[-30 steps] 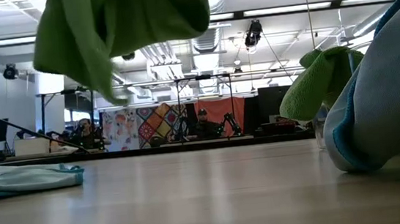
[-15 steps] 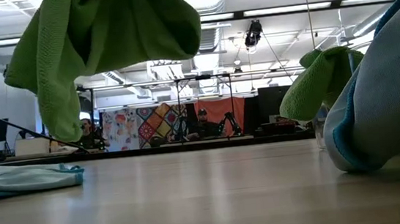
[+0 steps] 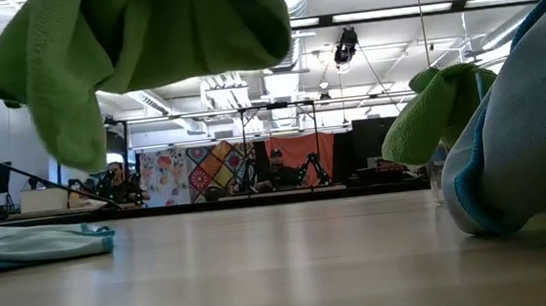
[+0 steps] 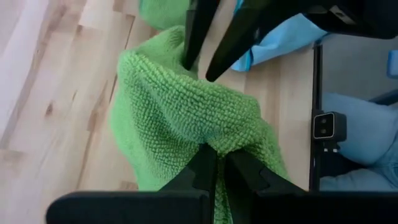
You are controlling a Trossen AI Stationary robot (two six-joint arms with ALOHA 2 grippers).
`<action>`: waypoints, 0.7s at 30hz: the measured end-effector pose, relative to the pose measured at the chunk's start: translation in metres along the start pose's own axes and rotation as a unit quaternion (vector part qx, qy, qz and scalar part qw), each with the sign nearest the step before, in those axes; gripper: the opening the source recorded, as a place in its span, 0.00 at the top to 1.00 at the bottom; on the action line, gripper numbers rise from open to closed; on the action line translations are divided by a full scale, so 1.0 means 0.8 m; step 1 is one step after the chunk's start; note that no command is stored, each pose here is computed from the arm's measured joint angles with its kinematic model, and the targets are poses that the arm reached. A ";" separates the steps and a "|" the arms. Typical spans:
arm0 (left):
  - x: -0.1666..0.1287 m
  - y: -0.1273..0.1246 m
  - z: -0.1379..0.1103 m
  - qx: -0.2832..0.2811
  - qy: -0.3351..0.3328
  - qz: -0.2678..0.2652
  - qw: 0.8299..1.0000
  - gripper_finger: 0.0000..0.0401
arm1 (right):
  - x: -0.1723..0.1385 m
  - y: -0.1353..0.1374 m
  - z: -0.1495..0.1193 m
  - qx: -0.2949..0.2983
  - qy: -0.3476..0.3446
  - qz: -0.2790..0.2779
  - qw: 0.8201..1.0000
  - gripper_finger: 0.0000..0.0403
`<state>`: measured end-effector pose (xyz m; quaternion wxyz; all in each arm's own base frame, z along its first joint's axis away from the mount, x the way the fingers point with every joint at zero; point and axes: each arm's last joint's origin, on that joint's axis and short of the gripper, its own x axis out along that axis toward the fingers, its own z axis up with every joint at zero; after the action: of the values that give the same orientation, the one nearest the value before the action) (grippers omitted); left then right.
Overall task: Sort microfiber towel by color & place in baskets
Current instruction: Put the green microfiber cloth into the top transparent bin
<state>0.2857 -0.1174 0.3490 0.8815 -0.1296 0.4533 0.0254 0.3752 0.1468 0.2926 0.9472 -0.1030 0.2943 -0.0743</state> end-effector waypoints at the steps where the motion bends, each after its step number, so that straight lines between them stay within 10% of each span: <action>1: 0.000 0.000 0.000 0.000 0.000 0.000 1.000 0.99 | 0.000 0.000 0.000 0.000 0.000 0.000 1.000 0.82; 21: 0.000 -0.001 -0.001 0.000 0.007 -0.012 1.000 0.99 | 0.006 -0.015 0.000 -0.010 0.005 -0.062 0.998 0.79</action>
<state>0.2853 -0.1187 0.3490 0.8784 -0.1353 0.4582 0.0139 0.3779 0.1338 0.2926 0.9383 -0.1301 0.2927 -0.1305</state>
